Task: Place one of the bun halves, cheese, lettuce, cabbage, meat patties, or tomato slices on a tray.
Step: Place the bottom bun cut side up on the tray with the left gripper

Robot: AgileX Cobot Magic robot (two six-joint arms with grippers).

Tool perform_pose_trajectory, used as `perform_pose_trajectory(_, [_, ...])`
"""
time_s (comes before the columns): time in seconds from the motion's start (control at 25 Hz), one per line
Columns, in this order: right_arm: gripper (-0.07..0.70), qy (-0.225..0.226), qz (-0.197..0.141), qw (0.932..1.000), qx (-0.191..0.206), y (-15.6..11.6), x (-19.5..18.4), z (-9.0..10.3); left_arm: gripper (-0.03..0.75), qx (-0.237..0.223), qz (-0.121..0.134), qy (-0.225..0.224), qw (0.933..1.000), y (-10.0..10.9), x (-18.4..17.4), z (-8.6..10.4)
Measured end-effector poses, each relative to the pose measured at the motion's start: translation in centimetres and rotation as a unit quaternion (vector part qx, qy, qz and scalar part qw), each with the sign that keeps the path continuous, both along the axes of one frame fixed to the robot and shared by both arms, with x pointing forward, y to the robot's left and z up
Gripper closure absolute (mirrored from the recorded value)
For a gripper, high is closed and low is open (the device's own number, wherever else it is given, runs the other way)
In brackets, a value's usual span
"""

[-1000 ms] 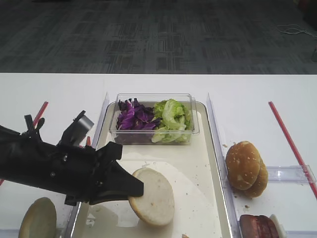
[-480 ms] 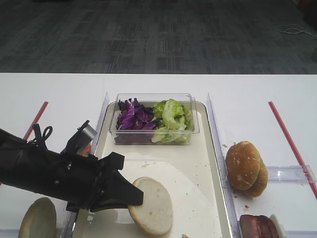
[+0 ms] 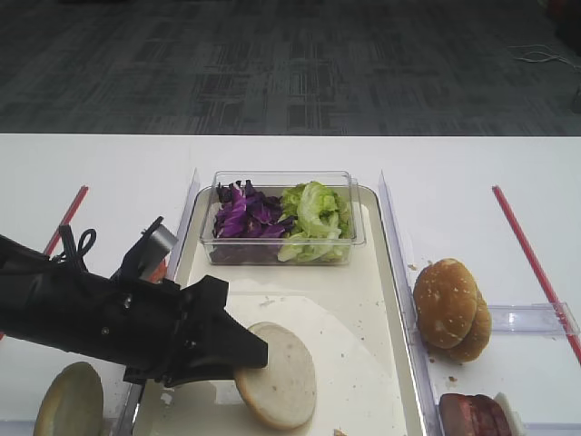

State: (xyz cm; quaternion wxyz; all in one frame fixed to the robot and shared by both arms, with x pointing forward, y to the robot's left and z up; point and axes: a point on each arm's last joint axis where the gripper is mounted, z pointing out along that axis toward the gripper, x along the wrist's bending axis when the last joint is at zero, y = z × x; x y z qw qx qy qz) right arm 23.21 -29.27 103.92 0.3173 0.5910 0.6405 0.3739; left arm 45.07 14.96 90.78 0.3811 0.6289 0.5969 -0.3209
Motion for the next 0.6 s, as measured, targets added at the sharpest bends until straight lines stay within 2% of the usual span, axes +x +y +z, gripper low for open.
perform_pose_trajectory(0.24, [0.217, 0.000, 0.000, 1.0000, 0.000, 0.00, 0.00, 0.00, 0.371, 0.000, 0.000, 0.000, 1.0000, 0.00, 0.00, 0.00])
perform_pose_trajectory(0.6, [0.217, 0.000, 0.000, 1.0000, 0.000, 0.00, 0.00, 0.00, 0.342, 0.002, 0.010, 0.003, 0.9999, 0.52, 0.28, -0.03])
